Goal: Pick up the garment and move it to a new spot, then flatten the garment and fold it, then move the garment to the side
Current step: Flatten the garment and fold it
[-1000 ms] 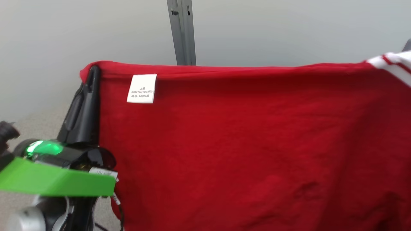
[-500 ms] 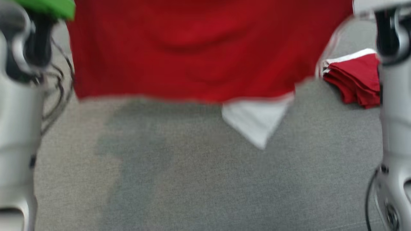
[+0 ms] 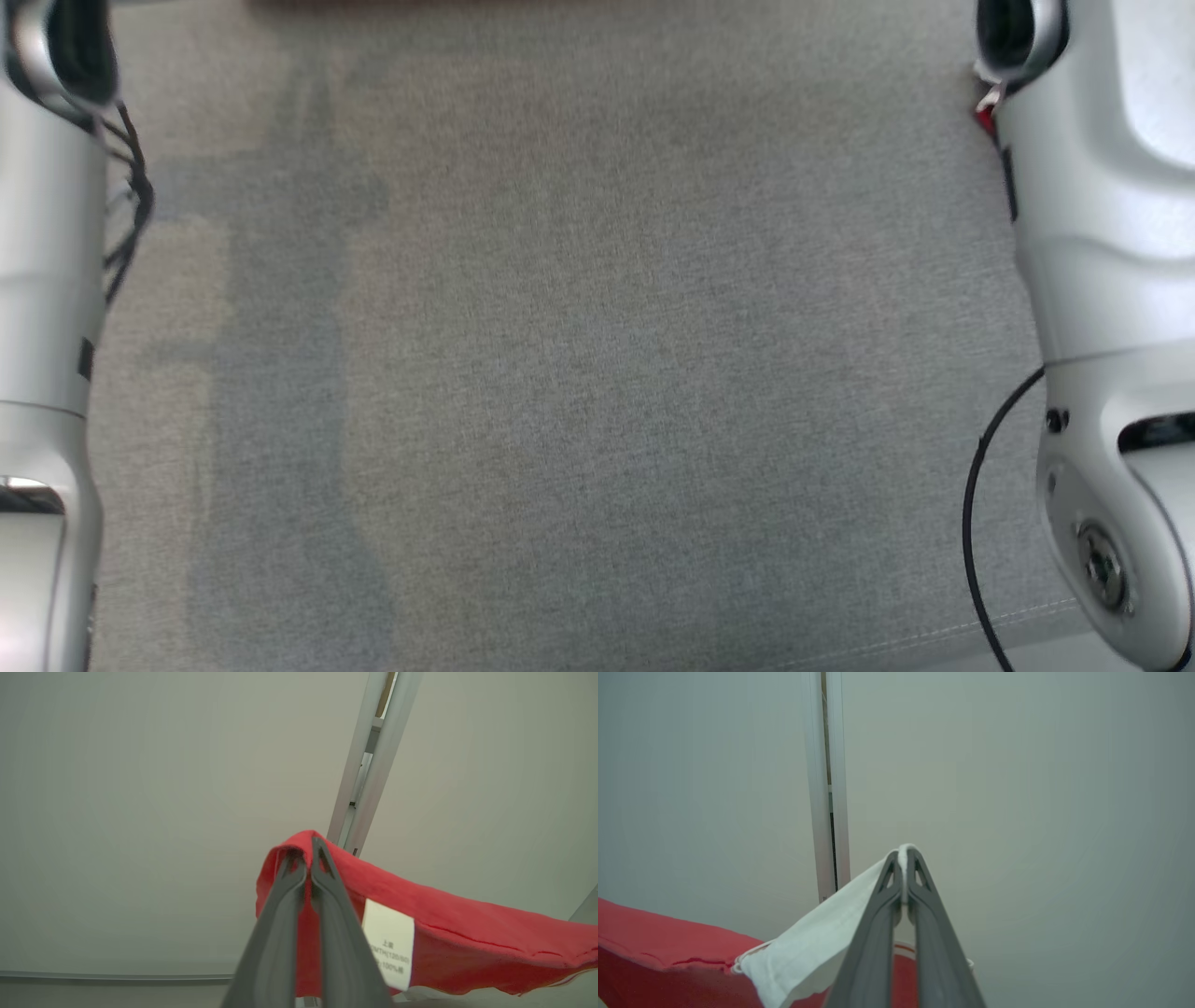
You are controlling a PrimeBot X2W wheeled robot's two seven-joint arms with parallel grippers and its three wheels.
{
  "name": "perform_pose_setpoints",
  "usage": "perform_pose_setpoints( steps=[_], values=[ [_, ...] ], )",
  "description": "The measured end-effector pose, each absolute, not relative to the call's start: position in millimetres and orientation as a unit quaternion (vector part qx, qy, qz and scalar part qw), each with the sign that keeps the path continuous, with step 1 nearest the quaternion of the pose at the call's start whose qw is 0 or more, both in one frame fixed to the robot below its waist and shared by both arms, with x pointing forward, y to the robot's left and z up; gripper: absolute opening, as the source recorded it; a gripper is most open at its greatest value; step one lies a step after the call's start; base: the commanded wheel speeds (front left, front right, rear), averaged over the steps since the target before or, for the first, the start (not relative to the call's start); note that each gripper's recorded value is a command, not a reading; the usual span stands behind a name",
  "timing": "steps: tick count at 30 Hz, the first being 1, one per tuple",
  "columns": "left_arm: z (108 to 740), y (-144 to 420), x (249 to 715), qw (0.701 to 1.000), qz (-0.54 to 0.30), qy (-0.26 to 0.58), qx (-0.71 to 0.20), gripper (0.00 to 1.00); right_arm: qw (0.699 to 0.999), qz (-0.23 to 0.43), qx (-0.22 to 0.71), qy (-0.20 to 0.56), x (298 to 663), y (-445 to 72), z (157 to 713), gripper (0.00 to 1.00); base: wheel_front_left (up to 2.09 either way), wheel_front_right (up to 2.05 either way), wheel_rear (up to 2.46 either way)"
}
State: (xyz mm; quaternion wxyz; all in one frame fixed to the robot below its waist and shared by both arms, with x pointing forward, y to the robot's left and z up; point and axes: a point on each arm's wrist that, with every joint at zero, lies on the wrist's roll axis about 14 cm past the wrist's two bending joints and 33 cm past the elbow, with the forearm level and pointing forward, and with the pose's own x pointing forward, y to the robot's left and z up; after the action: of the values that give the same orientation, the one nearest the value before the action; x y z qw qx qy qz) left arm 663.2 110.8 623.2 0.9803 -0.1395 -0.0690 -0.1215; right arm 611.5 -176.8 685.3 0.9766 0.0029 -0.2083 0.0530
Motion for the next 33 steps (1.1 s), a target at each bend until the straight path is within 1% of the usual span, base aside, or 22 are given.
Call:
perform_pose_setpoints(
  steps=[3,6,9,11,13,18,25,33],
  values=[
    [548,110,668,0.983,-0.110,-0.006,-0.148,0.00,0.987,0.056,0.024,-0.149,619,-176,618,0.00,0.00,0.00,0.00],
    [489,103,667,0.980,-0.108,0.042,-0.162,0.00,0.993,0.054,0.047,-0.099,617,-176,558,0.00,0.00,0.00,0.00],
    [446,106,661,0.976,-0.094,0.076,-0.179,0.00,0.994,0.048,0.071,-0.066,608,-177,516,0.00,0.00,0.00,0.00],
    [427,110,655,0.974,-0.081,0.092,-0.192,0.00,0.994,0.047,0.084,-0.055,600,-176,499,0.00,0.00,0.00,0.00],
    [416,113,646,0.972,-0.076,0.102,-0.200,0.00,0.992,0.042,0.102,-0.053,589,-177,492,0.00,0.00,0.00,0.00],
    [423,114,623,0.970,-0.078,0.084,-0.215,0.00,0.989,0.030,0.133,-0.060,555,-183,492,0.00,0.00,0.00,0.00],
    [419,125,556,0.967,-0.063,0.083,-0.232,0.00,0.985,0.017,0.160,-0.058,496,-186,494,0.00,0.00,0.00,0.00],
    [415,137,456,0.963,-0.041,0.095,-0.249,0.00,0.983,-0.006,0.180,-0.034,407,-196,490,0.00,0.00,0.00,0.00]
  ],
)
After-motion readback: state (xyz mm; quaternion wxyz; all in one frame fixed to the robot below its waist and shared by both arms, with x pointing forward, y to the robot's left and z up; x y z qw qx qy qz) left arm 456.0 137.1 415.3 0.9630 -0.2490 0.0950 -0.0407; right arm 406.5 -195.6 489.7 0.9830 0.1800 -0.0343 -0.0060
